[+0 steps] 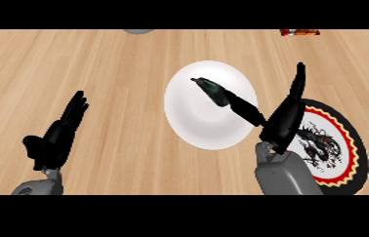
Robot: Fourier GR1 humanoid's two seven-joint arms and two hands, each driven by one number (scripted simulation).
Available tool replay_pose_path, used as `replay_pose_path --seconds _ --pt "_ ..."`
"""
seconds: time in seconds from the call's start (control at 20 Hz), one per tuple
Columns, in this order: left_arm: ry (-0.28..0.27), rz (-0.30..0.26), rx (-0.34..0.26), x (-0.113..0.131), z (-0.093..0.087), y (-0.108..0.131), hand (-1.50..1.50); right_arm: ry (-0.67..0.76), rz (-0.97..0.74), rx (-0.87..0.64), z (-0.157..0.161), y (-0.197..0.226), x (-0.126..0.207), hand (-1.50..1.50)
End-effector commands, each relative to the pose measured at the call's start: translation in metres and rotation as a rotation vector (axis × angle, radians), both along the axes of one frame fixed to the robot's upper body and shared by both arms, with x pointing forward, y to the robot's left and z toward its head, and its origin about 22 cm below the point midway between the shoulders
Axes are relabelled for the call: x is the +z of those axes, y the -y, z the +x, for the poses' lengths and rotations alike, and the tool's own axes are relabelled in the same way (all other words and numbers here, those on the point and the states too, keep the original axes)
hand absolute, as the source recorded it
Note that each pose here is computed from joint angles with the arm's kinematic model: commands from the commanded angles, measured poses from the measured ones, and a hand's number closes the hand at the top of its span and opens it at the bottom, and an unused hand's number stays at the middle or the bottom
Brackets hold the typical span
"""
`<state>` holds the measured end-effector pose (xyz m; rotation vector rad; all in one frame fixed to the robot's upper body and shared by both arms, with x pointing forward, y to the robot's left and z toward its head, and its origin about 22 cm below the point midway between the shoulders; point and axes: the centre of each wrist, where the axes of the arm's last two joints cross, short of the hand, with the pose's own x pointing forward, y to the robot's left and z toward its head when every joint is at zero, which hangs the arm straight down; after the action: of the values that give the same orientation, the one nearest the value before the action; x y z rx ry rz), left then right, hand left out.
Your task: Pick the eggplant from the plate and place it in the plate
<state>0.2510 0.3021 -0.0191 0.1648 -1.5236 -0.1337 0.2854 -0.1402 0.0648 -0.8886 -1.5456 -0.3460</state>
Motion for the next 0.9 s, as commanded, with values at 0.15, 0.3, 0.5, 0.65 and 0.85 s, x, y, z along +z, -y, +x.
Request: replay_pose_path --seconds 0.15,0.3,0.5,0.65,0.85 --pt "-0.012 -0.002 -0.003 0.007 -0.005 -0.014 0.00 0.055 0.048 0.031 -0.092 0.048 -0.019 -1.50" --pt "0.001 -0.002 0.011 -0.013 -0.014 0.007 0.00 0.050 -0.014 0.074 -0.104 0.079 -0.014 -1.50" --pt "-0.004 -0.018 0.005 0.008 -0.005 0.003 0.00 0.045 0.009 0.081 -0.136 0.076 -0.042 -1.50" --pt "0.005 -0.007 0.001 -0.001 -0.001 -0.004 0.00 0.015 -0.012 0.116 -0.128 0.114 -0.045 -1.50" --pt "-0.007 -0.009 -0.008 -0.013 0.011 -0.003 0.00 0.015 -0.017 0.112 -0.138 0.108 -0.081 -1.50"
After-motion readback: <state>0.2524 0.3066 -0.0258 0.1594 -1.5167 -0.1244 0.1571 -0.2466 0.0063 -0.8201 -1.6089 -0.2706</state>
